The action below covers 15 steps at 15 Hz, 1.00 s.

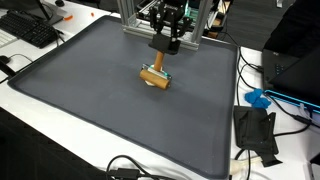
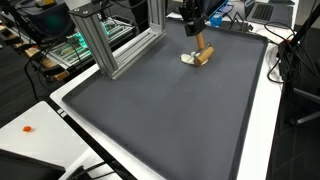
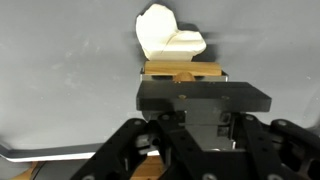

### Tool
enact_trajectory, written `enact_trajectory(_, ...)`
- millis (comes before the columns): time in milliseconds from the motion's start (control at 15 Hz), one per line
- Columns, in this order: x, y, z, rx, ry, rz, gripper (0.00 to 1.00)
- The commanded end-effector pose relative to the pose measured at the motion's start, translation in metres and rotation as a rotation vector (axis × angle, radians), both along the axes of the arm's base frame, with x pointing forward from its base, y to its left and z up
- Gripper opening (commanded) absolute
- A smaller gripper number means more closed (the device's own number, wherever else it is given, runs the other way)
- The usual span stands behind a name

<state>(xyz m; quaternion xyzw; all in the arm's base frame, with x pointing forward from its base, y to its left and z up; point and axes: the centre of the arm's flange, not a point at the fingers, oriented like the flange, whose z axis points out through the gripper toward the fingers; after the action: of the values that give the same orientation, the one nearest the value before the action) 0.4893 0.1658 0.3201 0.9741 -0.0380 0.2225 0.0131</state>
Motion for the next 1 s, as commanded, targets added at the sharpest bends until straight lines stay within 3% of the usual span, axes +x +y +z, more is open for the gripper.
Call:
enact_trajectory(0, 0.005, -0.003, -0.045, -0.019, 0.049, -0.091, 0.22)
enact_trajectory(333, 0.012, -0.002, -0.042, -0.020, 0.050, -0.156, 0.22)
enact_trajectory(933, 0.011, 0.008, -0.023, -0.012, 0.200, -0.185, 0.22)
